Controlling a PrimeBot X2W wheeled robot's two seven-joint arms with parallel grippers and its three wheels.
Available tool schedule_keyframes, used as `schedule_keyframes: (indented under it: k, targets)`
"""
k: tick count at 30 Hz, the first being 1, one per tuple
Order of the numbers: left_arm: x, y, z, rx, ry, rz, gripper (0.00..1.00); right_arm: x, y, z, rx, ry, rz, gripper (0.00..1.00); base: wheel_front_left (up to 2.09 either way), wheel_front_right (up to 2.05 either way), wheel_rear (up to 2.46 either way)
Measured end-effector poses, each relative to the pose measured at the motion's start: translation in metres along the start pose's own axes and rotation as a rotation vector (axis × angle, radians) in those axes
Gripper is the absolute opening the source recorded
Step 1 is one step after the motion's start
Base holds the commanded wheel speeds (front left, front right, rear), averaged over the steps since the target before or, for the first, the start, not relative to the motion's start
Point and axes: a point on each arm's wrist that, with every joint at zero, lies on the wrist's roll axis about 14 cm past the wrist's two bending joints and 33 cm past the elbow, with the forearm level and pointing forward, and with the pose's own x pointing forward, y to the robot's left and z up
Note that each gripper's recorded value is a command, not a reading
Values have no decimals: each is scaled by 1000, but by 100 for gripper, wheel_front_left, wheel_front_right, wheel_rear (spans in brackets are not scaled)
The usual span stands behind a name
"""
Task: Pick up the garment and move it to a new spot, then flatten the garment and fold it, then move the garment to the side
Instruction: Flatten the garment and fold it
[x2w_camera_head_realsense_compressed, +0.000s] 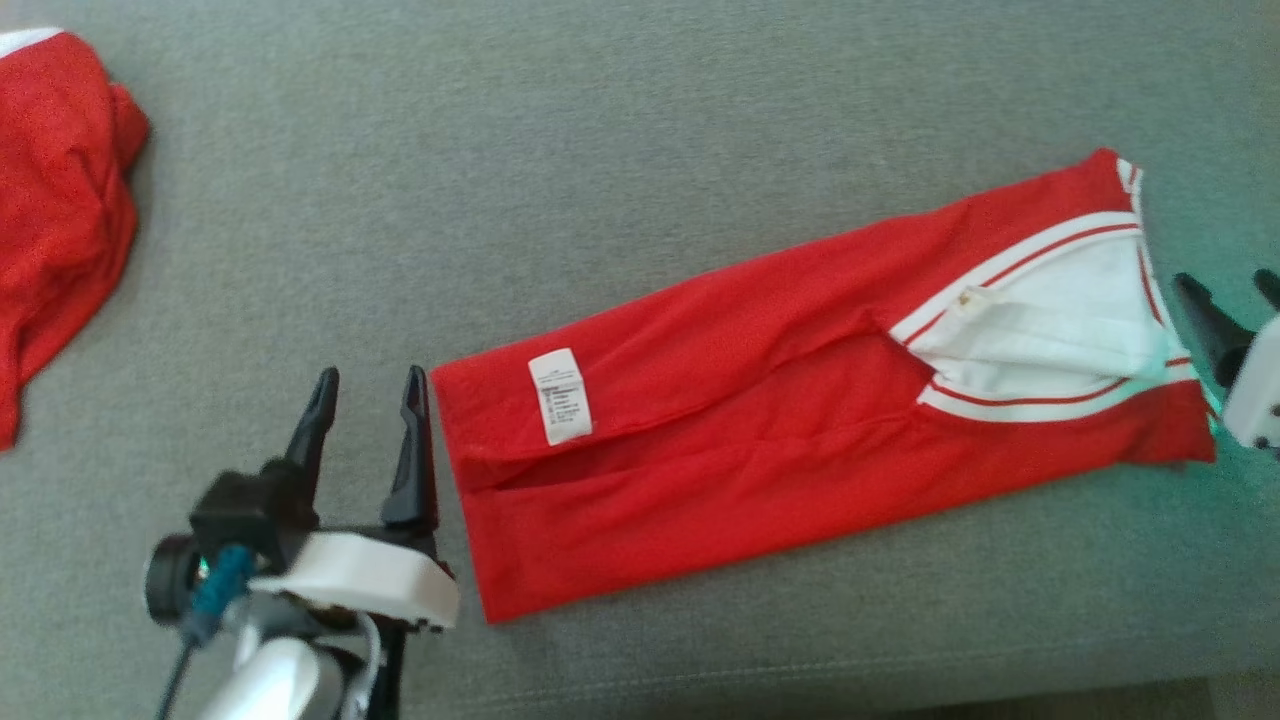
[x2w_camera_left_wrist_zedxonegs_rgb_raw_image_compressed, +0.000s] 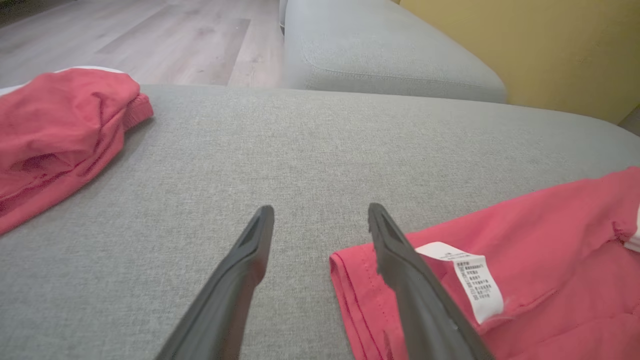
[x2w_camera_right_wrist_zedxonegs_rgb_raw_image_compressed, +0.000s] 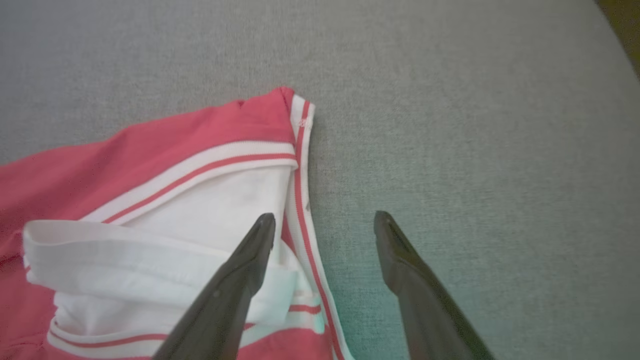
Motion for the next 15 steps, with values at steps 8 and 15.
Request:
schedule_keyframes:
  k: [8, 15]
  targets:
    - [-7, -3, -8, -22, -47, 70, 100, 36, 12, -37, -25, 182, -4, 100, 0, 0, 0]
    - [-6, -9, 16, -23, -149, 82, 100, 53, 27, -26, 21, 184, 41, 100, 0, 0, 0]
